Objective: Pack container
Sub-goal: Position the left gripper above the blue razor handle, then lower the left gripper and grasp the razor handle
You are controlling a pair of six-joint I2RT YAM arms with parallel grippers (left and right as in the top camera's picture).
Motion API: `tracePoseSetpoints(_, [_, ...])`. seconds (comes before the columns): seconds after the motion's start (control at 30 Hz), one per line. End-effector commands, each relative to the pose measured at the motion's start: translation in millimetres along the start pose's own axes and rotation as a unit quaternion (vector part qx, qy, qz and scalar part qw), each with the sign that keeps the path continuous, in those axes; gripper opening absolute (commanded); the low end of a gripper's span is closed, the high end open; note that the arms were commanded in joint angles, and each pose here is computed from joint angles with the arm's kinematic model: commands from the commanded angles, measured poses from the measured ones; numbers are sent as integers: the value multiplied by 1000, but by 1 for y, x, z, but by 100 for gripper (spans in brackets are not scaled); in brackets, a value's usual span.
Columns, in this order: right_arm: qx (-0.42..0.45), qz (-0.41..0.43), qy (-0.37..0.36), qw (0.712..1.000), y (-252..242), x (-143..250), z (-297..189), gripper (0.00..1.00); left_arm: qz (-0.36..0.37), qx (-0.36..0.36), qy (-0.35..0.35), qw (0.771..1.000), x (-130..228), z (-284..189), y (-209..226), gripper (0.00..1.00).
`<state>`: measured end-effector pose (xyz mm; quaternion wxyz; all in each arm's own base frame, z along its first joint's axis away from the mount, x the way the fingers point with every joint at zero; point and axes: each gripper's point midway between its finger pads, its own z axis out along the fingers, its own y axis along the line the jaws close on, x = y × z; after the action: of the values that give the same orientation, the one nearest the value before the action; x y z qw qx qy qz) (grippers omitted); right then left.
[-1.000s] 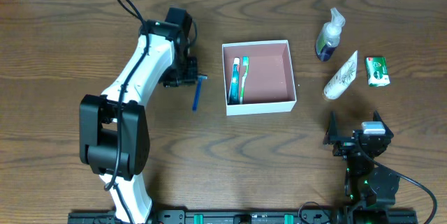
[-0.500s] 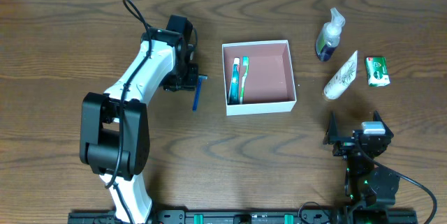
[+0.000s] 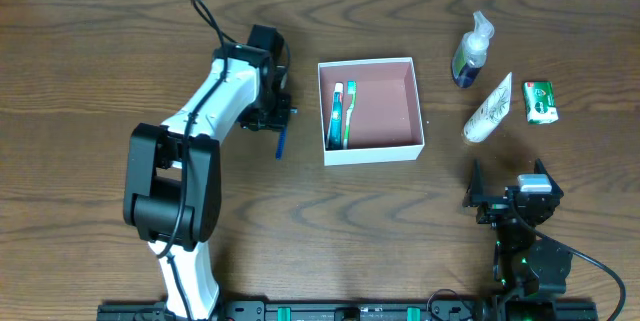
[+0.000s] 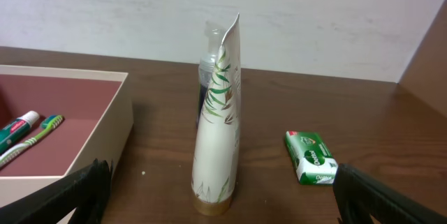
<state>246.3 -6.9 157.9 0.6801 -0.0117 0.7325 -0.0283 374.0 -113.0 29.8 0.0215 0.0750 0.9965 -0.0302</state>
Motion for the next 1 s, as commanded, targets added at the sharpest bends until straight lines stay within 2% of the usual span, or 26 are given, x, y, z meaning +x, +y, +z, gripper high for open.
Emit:
tracePoseSetpoints(0.0, [-5, 6, 0, 1000, 3, 1, 0, 99, -1, 5, 3, 1000, 1, 5, -9, 38])
tracePoseSetpoints(0.13, [-5, 6, 0, 1000, 3, 1, 0, 99, -18, 5, 5, 1000, 1, 7, -8, 38])
tracePoseSetpoints(0.9, [-5, 6, 0, 1000, 3, 1, 0, 99, -15, 5, 24, 1000, 4, 26, -10, 37])
tracePoseSetpoints(0.97, [-5, 6, 0, 1000, 3, 1, 0, 99, -15, 5, 21, 1000, 3, 26, -10, 33])
